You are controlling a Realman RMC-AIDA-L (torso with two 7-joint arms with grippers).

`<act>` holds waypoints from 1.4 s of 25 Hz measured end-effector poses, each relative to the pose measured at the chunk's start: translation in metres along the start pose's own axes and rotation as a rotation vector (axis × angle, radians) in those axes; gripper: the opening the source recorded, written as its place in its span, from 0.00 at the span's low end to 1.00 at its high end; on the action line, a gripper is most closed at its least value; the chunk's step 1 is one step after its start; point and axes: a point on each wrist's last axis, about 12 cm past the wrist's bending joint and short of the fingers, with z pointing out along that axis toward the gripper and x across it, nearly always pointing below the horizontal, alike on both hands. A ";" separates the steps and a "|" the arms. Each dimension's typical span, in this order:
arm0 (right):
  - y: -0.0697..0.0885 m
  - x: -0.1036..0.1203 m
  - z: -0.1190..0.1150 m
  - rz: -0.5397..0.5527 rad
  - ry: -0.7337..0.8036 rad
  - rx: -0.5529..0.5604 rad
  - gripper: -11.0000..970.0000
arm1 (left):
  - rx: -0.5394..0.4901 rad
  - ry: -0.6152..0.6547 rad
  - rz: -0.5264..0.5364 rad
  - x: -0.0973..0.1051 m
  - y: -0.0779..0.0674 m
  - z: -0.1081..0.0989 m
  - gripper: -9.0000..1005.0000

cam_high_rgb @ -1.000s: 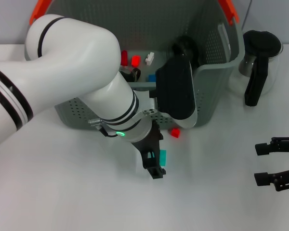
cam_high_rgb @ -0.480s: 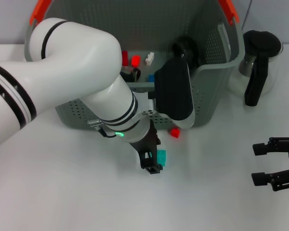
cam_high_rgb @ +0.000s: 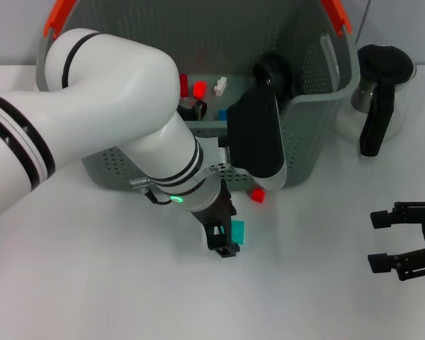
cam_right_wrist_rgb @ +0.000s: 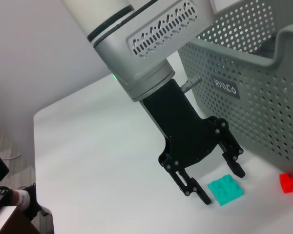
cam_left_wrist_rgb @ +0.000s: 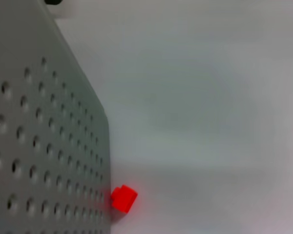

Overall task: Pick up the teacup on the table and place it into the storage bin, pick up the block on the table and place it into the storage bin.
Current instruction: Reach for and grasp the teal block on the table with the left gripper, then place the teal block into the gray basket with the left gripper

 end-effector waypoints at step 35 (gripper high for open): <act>0.000 0.002 0.000 0.012 0.005 0.004 0.97 | 0.301 -0.844 -0.415 0.000 0.021 -0.155 0.44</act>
